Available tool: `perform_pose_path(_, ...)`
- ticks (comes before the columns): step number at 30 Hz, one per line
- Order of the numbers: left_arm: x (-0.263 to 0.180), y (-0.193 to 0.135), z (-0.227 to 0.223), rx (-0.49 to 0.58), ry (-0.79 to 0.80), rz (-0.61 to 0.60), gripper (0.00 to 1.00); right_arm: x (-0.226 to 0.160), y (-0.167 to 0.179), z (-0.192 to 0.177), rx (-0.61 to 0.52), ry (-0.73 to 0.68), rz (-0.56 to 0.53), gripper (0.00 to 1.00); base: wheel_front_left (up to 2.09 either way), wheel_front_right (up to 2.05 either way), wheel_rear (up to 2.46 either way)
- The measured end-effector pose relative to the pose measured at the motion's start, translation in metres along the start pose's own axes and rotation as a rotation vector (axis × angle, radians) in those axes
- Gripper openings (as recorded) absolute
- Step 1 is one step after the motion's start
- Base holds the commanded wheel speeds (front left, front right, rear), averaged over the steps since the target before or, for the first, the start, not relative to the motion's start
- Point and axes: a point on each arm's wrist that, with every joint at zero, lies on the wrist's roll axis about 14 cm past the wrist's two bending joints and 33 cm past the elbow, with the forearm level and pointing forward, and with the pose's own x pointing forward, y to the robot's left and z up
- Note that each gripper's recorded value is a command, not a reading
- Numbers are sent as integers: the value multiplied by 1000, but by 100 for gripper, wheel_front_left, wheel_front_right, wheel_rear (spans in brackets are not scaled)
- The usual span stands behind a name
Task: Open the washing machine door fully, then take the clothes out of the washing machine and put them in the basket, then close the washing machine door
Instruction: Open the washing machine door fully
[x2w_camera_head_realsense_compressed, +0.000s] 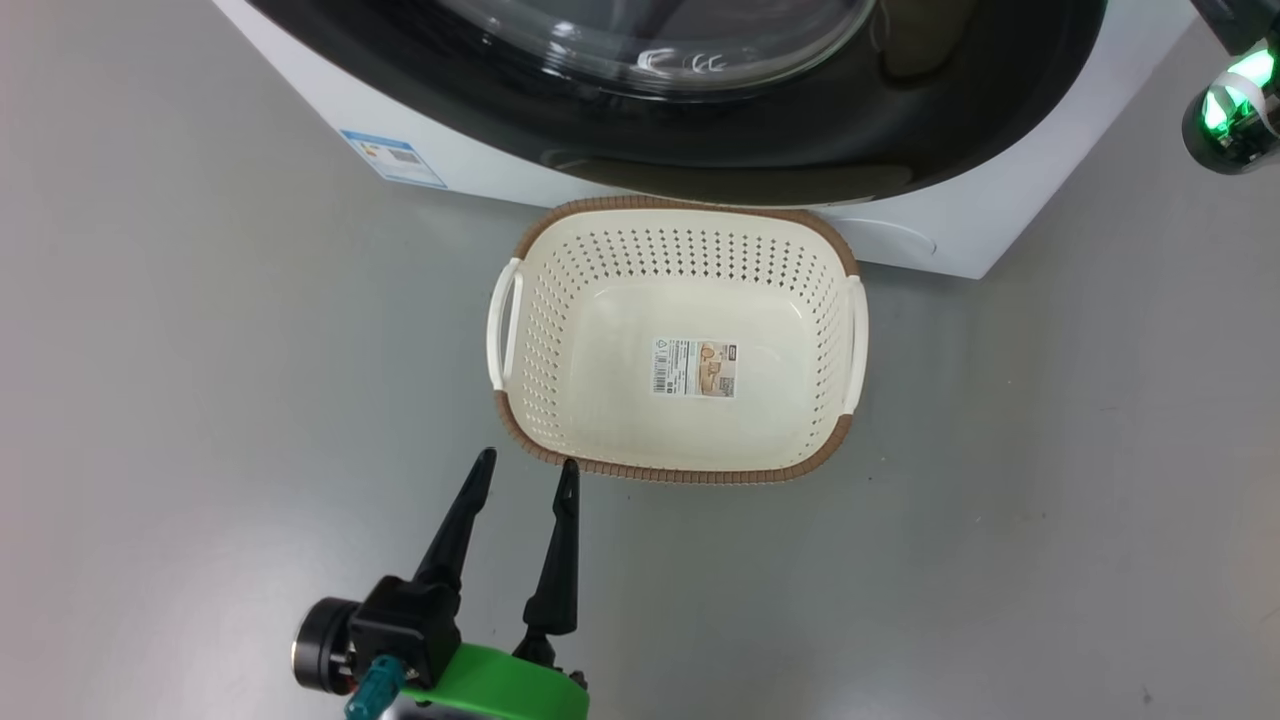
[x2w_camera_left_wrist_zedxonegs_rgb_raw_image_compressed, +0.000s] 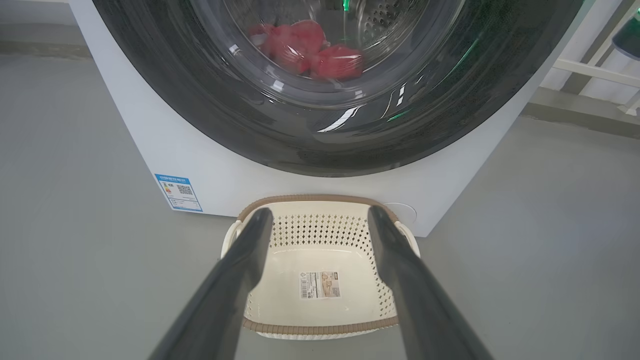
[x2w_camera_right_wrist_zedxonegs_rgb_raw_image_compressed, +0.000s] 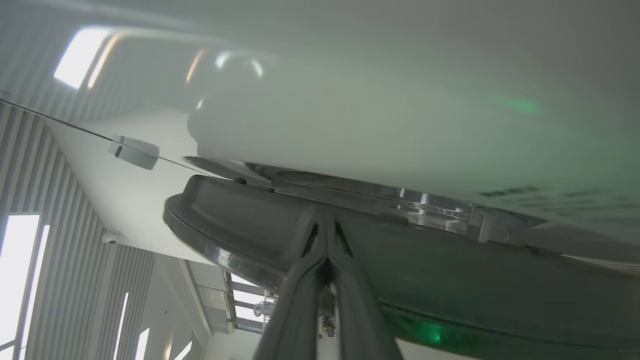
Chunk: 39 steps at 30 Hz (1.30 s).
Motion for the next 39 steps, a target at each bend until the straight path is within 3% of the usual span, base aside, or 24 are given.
perform_pose_path(18, 4, 0, 1, -17, -1, 9, 100, 7, -16, -8, -42, 63, -61, 0, 0, 0, 0)
perform_pose_path(39, -2, -4, 23, -15, -65, -11, 100, -1, -11, -80, -55, 254, -79, 0, 0, 0, 0)
